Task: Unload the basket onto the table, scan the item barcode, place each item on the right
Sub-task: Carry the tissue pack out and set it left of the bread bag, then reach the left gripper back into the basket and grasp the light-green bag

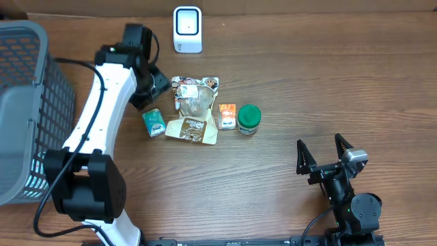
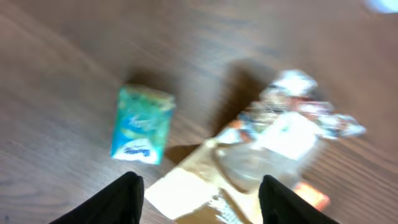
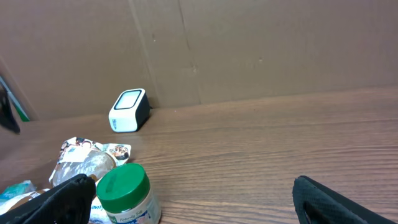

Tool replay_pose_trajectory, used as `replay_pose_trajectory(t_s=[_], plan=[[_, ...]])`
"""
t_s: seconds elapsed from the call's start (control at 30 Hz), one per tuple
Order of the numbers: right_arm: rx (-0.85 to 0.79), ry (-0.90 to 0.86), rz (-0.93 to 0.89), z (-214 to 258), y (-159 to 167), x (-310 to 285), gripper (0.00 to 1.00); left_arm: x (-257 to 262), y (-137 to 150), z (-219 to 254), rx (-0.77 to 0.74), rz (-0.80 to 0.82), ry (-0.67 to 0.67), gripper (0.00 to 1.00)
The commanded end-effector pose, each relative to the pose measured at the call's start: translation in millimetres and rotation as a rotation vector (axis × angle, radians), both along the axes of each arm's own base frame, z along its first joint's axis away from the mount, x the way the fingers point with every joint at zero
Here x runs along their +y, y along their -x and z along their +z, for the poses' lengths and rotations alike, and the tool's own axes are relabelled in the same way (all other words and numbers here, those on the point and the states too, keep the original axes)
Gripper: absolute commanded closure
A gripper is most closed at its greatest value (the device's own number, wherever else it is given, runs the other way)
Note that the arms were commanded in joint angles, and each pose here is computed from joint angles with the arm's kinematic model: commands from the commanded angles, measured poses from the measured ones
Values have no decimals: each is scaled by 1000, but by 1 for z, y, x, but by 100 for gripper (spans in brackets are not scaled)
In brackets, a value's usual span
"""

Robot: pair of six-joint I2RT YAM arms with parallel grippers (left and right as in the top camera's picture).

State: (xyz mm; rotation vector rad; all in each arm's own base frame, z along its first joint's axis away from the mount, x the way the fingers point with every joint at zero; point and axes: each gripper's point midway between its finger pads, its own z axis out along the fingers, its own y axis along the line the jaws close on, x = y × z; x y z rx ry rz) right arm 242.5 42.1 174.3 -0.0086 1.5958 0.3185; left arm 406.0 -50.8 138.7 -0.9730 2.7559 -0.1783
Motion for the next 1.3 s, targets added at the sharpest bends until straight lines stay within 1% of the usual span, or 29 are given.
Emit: replay_pose_trajectory(t_s=[0.0, 0.1, 0.23, 0.33, 0.43, 0.53, 0.7, 0.83, 0.9, 0.97, 1.13, 1.27], plan=[[3, -2, -4, -3, -1, -1, 0, -26, -16, 45, -114, -246, 55, 36], [3, -2, -4, -3, -1, -1, 0, -37, -18, 77, -181, -349, 87, 34], [3, -2, -4, -3, -1, -1, 0, -37, -14, 118, -247, -402, 67, 33], [3, -2, -4, -3, -1, -1, 0, -29, -8, 149, -292, -407, 17, 32], [3, -2, -4, -3, -1, -1, 0, -10, 2, 179, -327, -368, -75, 29], [3, -2, -4, -3, -1, -1, 0, 20, 15, 211, -372, -297, -170, 19], [3, -2, -4, -3, -1, -1, 0, 71, 37, 244, -435, -147, -207, 15], [3, -2, -4, -3, -1, -1, 0, 125, 57, 257, -456, 42, -220, 11], [3, -2, -4, -3, -1, -1, 0, 150, 66, 259, -455, 116, -226, 10], [3, -2, -4, -3, -1, -1, 0, 182, 78, 257, -439, 227, -237, 9], [3, -2, -4, -3, -1, -1, 0, 243, 103, 240, -377, 475, -228, 8], [3, -2, -4, -3, -1, -1, 0, 278, 118, 215, -299, 583, -204, 9]])
